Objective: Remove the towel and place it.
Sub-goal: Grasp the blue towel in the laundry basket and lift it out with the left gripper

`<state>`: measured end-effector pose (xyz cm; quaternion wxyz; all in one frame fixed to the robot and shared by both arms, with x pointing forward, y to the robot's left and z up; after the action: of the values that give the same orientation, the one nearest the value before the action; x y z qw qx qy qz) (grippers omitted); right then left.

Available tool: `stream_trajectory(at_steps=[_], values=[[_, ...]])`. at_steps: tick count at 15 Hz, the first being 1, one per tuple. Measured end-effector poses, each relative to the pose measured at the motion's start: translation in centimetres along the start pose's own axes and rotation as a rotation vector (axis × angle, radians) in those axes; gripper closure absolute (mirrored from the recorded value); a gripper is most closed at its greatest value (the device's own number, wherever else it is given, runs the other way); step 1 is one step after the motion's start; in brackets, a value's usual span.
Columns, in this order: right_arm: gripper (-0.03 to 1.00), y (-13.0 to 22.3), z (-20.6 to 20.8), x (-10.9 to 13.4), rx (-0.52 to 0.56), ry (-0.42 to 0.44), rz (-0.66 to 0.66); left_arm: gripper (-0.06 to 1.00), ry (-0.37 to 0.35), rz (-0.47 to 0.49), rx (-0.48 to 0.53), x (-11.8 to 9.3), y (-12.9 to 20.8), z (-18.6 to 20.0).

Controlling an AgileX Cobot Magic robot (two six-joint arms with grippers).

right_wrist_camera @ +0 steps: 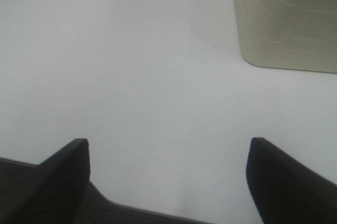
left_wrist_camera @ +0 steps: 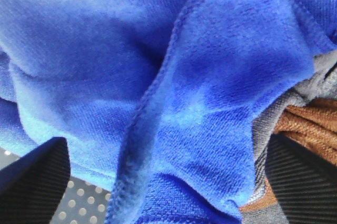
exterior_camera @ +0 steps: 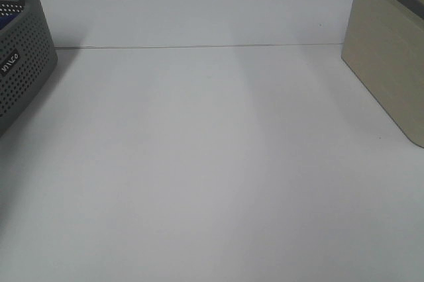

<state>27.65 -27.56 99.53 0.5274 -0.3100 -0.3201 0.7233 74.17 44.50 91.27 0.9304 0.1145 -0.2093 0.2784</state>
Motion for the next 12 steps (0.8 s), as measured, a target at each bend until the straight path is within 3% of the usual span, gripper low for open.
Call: stream_trajectory(at_steps=[4,9,12], values=[[0.17,0.0,0.0,0.0,0.0,0.0,0.0,0.16,0.013,0.008,0.006,0.0,0.7,-0.2],[0.17,0.0,0.0,0.0,0.0,0.0,0.0,0.6,0.006,0.019,0.003,0.3,1.2,-0.4],[0.17,0.0,0.0,0.0,0.0,0.0,0.0,0.66,0.005,0.023,-0.004,0.3,1.1,-0.4]])
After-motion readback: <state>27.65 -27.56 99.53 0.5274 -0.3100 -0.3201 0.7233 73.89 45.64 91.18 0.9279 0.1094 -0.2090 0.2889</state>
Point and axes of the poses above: a point on each arm's last joint axis where the gripper is mounted, z pointing back along that axis away from the gripper, x along the wrist's bending axis when the last joint is at zero, y = z × x, the point moved 6 cm from there along -z, pointing out along that axis toward the gripper, and after that the axes turned 6 degrees about z, right-handed, at the moved point
